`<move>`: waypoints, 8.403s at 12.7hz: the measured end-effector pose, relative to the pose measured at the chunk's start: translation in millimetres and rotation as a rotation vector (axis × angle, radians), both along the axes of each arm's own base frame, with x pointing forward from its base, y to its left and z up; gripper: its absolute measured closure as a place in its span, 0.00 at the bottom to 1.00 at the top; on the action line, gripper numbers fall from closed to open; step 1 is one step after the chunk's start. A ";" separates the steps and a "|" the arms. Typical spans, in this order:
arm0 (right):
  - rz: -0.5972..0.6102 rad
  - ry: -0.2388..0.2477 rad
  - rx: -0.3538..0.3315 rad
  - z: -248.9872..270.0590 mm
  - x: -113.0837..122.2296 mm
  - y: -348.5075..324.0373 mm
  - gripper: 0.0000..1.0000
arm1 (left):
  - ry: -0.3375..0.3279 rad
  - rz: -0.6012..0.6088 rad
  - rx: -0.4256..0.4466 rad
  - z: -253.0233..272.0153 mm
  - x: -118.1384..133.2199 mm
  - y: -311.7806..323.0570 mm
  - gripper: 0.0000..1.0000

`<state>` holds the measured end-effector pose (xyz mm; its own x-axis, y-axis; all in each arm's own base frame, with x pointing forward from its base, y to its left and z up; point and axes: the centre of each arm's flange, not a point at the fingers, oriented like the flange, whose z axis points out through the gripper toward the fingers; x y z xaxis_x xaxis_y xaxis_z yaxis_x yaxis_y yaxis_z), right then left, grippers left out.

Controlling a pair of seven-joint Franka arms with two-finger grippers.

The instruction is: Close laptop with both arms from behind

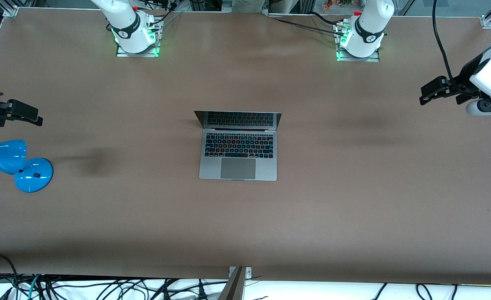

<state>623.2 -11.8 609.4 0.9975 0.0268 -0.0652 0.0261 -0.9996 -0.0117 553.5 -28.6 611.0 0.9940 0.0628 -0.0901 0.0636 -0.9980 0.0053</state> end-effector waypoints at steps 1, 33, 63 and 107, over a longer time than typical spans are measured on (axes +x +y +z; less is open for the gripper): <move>0.000 0.000 0.000 0.0 0.0 0.1 0.00 | 0.000 0.000 0.000 0.0 0.0 0.0 0.00; 0.075 0.050 0.050 -14.4 -13.7 136.3 0.00 | 0.046 0.023 -0.010 -33.6 -28.8 -184.5 0.00; 0.063 0.450 0.027 -233.9 -102.1 412.6 0.99 | 0.123 0.148 -0.117 -206.4 -91.1 -348.9 0.99; 0.120 0.089 0.162 -377.5 5.6 363.1 0.99 | 0.051 0.311 -0.170 -343.6 56.5 -350.7 0.99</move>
<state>628.8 351.3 231.9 0.9771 0.1622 -0.1377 0.1364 -0.9742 -0.1796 610.0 -379.3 267.3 0.9236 0.3411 -0.1747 0.3684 -0.9160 0.1590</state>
